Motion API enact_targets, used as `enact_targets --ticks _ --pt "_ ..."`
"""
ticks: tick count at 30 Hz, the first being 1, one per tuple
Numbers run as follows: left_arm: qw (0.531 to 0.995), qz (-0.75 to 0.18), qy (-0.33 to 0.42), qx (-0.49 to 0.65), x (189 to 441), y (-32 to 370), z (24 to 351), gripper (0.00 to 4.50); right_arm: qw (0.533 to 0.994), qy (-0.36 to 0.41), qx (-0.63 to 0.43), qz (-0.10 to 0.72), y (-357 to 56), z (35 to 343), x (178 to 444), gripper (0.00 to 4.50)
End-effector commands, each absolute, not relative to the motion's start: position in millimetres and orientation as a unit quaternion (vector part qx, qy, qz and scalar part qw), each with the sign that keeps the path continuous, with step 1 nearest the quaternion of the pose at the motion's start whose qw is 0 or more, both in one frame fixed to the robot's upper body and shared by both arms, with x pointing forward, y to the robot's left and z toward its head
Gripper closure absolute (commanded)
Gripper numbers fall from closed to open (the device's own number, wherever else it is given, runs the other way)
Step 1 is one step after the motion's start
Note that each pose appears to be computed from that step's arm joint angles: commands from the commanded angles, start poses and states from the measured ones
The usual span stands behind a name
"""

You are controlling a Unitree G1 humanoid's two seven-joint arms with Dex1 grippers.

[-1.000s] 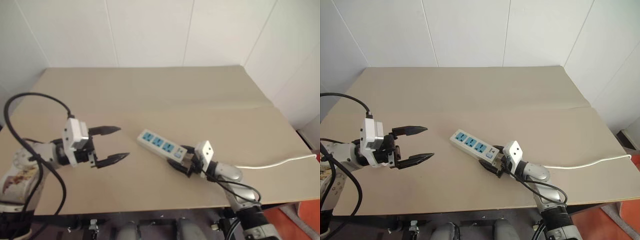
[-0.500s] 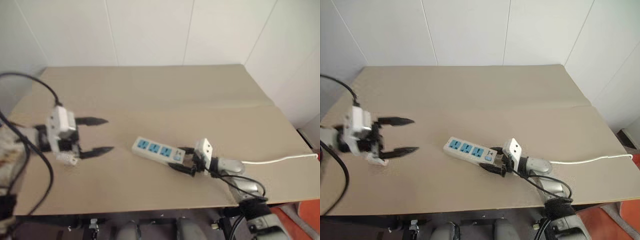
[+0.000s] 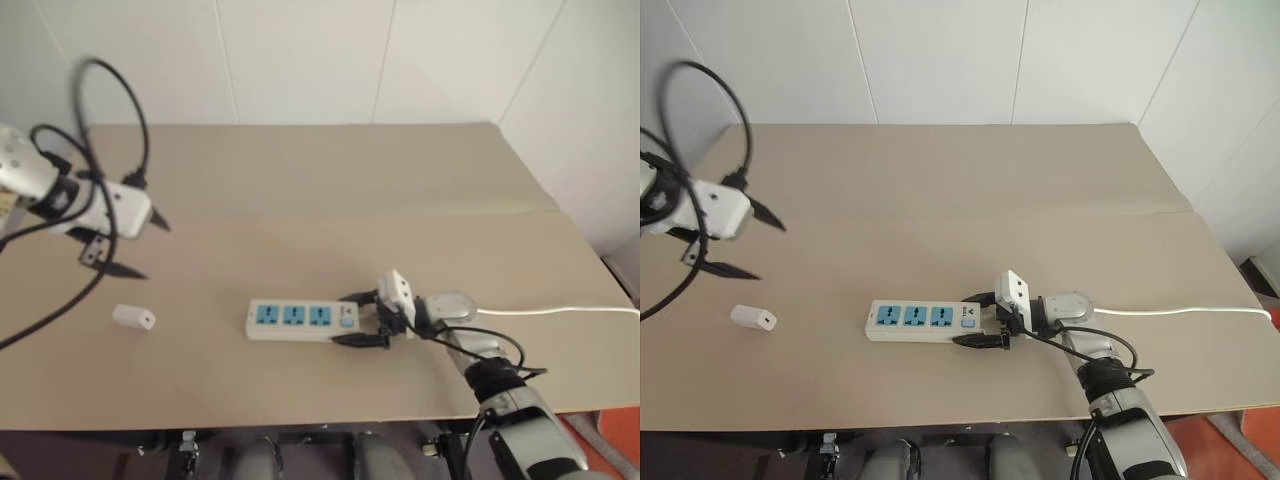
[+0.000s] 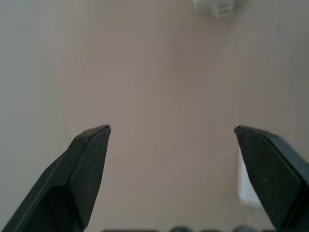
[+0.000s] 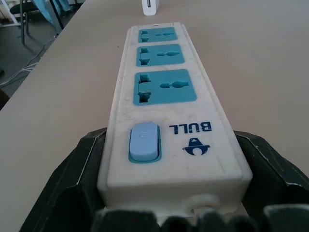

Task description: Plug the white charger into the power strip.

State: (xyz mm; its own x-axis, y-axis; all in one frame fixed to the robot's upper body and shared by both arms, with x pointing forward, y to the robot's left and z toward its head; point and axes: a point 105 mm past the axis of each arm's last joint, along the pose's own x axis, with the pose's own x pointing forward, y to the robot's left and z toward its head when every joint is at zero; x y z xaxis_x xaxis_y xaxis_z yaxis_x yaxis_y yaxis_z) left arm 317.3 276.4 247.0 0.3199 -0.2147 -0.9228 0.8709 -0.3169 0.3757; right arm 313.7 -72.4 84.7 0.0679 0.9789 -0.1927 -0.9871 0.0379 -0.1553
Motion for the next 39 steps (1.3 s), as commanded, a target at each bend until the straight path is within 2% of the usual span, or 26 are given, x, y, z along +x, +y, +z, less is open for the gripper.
enact_targets --ticks 1,11,21,32,39 --pt "0.454 -0.520 0.319 0.649 316.3 288.0 239.8 0.00 0.705 0.027 -0.130 0.697 -67.9 79.2 306.4 1.07" --pt "0.401 -0.569 0.373 0.614 311.5 288.5 195.6 0.00 0.715 0.034 -0.122 0.688 -70.7 75.6 299.2 1.07" --pt "0.398 -0.582 0.403 0.583 298.7 296.0 164.3 0.00 0.720 0.039 -0.117 0.683 -68.7 72.5 293.5 1.07" --pt "0.408 -0.550 0.411 0.601 315.2 297.2 135.3 0.00 0.722 0.039 -0.113 0.682 -68.5 73.9 291.5 1.07" --pt "0.405 -0.550 0.409 0.604 315.7 295.9 132.1 0.00 0.725 0.042 -0.111 0.679 -70.6 74.5 289.9 1.07"
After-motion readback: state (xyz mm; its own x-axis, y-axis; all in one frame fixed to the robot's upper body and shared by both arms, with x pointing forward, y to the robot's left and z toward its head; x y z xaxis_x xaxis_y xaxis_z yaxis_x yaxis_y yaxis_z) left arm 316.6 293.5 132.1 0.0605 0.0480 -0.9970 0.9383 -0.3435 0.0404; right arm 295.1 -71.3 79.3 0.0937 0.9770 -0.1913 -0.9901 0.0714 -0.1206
